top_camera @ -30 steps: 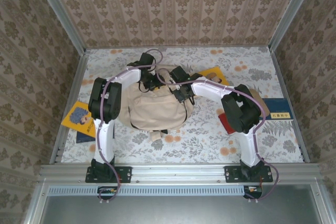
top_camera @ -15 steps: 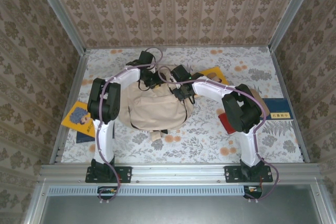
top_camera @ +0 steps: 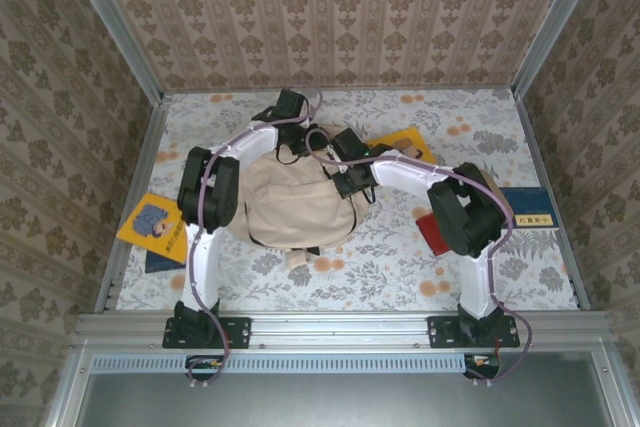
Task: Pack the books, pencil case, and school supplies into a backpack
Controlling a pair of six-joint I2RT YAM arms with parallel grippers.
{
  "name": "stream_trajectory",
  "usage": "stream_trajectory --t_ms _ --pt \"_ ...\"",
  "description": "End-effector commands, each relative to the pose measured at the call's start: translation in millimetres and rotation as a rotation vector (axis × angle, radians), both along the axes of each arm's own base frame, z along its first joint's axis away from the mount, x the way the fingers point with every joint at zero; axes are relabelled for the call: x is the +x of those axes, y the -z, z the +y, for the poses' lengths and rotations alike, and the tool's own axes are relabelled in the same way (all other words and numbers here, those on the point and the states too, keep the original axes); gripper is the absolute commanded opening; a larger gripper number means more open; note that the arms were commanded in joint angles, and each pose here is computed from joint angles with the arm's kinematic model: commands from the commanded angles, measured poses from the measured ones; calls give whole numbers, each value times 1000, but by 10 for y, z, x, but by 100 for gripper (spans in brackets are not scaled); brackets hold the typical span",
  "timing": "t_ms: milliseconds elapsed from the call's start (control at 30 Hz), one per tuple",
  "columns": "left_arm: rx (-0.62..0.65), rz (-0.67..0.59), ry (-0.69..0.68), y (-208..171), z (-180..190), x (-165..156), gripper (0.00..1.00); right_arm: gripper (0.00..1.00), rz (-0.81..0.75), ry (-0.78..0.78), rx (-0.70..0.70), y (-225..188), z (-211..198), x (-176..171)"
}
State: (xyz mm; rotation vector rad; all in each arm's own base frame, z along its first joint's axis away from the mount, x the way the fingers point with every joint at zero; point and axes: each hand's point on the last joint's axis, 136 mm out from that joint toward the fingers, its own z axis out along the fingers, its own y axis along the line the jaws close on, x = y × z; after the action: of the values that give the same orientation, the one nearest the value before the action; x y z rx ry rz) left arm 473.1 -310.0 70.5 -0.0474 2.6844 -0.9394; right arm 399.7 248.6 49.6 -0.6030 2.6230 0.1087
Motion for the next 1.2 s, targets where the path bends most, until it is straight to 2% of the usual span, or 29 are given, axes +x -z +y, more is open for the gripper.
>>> stream_trajectory --t_ms 0,67,267,467,700,800,933,1033,1167 --pt "97 90 -72 379 148 16 24 0 -12 6 140 -315 65 -125" --pt "134 115 -59 501 54 -67 22 0 7 -17 206 -358 111 -271" --pt "203 168 -107 729 173 -95 19 0 81 -59 355 -454 164 -694" --pt "228 196 -147 848 235 -90 18 0 107 -4 427 -575 54 -1018" --pt "212 191 -183 809 261 23 18 0 197 9 495 -477 0 -1467" --pt "158 141 -122 593 123 107 22 0 149 65 437 -433 -144 -1383" --pt "79 40 12 39 -49 113 35 0 71 169 420 -496 -316 -1083" --pt "96 -10 94 -294 -103 -88 41 0 33 255 444 -529 -432 -827" --pt "120 12 154 -397 -169 -527 43 0 9 319 490 -553 -525 -572"
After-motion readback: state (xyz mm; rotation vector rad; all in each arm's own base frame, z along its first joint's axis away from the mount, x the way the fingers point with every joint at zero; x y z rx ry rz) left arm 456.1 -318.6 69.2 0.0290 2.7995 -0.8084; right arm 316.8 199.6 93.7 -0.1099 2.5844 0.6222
